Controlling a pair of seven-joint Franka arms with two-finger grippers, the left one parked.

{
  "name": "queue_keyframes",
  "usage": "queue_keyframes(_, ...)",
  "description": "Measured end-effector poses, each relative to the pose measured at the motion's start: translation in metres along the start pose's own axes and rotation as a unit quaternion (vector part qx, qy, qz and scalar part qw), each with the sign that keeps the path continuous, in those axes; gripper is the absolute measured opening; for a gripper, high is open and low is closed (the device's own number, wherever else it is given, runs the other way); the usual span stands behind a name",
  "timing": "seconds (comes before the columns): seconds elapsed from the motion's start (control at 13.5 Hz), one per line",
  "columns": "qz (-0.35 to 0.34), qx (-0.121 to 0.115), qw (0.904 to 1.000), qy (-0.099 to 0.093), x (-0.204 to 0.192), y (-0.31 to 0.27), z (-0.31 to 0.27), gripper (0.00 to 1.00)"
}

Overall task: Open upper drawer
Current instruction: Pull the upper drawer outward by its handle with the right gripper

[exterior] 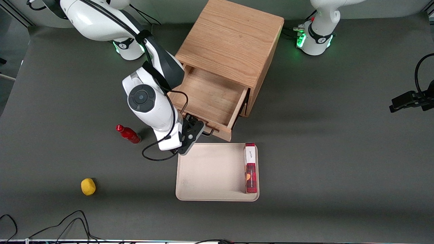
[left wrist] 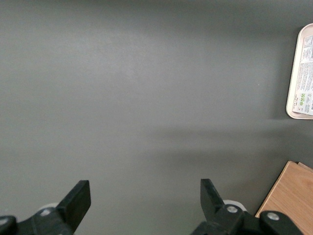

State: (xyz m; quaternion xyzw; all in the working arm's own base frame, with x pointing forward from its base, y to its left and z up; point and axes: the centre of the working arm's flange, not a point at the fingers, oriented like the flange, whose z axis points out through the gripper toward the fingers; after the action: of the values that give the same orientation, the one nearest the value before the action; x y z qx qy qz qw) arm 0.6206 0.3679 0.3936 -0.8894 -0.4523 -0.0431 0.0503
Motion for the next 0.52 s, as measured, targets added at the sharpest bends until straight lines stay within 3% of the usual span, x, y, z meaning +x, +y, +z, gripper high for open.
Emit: queue_keyframes(0.52,0.010,-0.010,0.9999,0.008,-0.001,0.016,-0.003,1.00)
